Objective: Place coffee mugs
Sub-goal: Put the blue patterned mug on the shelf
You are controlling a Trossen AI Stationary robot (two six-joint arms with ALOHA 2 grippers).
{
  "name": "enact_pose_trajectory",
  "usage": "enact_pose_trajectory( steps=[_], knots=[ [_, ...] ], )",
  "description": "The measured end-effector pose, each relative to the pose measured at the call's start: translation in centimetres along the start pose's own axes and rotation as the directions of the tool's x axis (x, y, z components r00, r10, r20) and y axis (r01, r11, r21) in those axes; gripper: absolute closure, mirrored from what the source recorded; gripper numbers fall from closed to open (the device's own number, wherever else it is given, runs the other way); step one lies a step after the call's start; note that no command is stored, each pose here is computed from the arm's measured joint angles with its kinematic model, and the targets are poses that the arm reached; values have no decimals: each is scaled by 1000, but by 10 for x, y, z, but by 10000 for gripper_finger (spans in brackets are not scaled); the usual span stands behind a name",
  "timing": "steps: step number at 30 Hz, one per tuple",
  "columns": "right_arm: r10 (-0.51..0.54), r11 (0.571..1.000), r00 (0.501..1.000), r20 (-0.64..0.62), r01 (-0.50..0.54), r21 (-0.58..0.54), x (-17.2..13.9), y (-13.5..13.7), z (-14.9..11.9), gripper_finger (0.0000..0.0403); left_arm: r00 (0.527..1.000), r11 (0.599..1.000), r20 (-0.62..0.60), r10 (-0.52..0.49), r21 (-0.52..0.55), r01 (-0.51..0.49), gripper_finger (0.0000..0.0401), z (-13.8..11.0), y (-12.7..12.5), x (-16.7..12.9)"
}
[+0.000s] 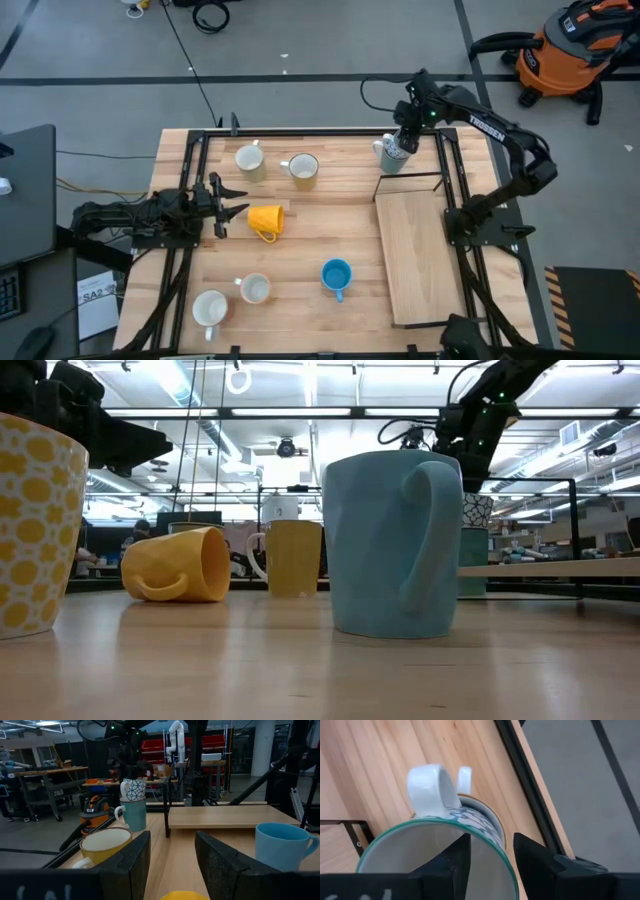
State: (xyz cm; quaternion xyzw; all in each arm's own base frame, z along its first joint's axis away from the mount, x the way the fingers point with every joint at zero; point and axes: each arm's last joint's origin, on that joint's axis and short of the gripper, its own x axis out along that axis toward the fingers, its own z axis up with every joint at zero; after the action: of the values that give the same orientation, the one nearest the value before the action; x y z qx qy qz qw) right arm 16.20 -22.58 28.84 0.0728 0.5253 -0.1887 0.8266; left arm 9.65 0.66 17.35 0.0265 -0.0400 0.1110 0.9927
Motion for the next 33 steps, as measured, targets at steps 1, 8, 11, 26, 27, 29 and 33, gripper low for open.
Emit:
enact_pose_trajectory(
  steps=[1,8,11,26,27,29,33],
  knots=[
    [3,1000,1000,-4,-3,1,2,0,0,260,1000,1000,0,0,0,0,239,0,0,0],
    [7,1000,1000,-20,-7,1,4,0,-1,347,1000,1000,0,0,0,0,239,0,0,0],
    [5,1000,1000,-9,-5,2,3,0,0,374,1000,1000,0,0,0,0,239,0,0,0],
    [-5,1000,1000,21,5,-8,-12,6,-2,374,1000,1000,0,0,0,0,239,0,0,0],
    [-11,1000,999,31,11,-8,-16,7,-3,374,1000,1000,0,0,0,0,239,0,0,0],
    [-24,1000,998,54,25,-11,-25,9,-4,374,1000,1000,0,0,1,0,239,0,0,0],
    [-55,998,992,114,58,-21,-45,16,-8,374,1000,1000,0,0,1,0,239,0,0,0]
  ],
)
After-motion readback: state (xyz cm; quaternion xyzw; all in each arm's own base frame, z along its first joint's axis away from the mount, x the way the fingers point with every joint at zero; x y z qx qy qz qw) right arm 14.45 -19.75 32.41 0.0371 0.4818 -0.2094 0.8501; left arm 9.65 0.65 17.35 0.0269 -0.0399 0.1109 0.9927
